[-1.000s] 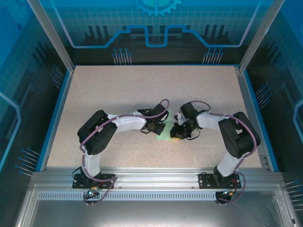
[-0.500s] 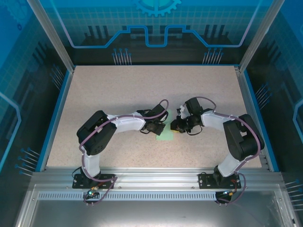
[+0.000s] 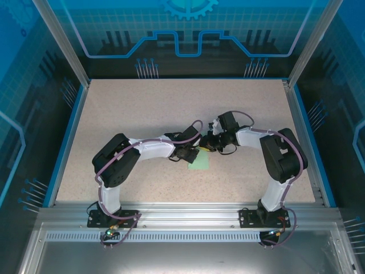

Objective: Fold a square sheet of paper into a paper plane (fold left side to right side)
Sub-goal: Fold the triangle a second time at the center of the table.

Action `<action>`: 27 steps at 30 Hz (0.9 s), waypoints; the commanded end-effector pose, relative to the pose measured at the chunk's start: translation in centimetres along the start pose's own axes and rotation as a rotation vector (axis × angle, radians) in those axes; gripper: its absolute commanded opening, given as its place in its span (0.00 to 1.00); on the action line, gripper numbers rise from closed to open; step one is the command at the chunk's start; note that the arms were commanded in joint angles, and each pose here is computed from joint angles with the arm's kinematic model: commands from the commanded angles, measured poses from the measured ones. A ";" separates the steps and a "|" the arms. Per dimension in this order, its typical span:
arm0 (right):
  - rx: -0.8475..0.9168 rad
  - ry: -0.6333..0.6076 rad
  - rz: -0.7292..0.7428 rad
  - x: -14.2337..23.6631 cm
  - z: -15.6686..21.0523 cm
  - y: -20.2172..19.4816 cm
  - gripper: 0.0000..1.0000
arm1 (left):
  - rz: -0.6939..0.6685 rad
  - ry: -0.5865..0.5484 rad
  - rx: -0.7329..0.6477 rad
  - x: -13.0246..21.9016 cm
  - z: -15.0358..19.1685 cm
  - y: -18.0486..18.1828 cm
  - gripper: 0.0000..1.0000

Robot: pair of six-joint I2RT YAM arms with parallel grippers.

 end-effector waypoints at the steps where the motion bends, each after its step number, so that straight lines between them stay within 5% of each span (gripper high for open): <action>1: -0.007 0.016 -0.005 -0.9 -0.2 0.1 0.13 | -0.010 0.042 0.022 -0.3 1.1 0.7 0.08; 27: -0.008 0.056 0.095 -1.6 0.5 -2.2 0.13 | -0.082 0.024 0.016 -0.5 0.7 1.4 0.07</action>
Point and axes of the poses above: each hand's point on the last joint's axis, 136 mm out from that joint toward the fingers, its own x axis back along the fingers, its own y axis along the line the jaws close on, z = x × y, the point moved 6 cm from there along x, back along the fingers, and after that the axes turned 14 degrees about x, right-handed, at the moved point
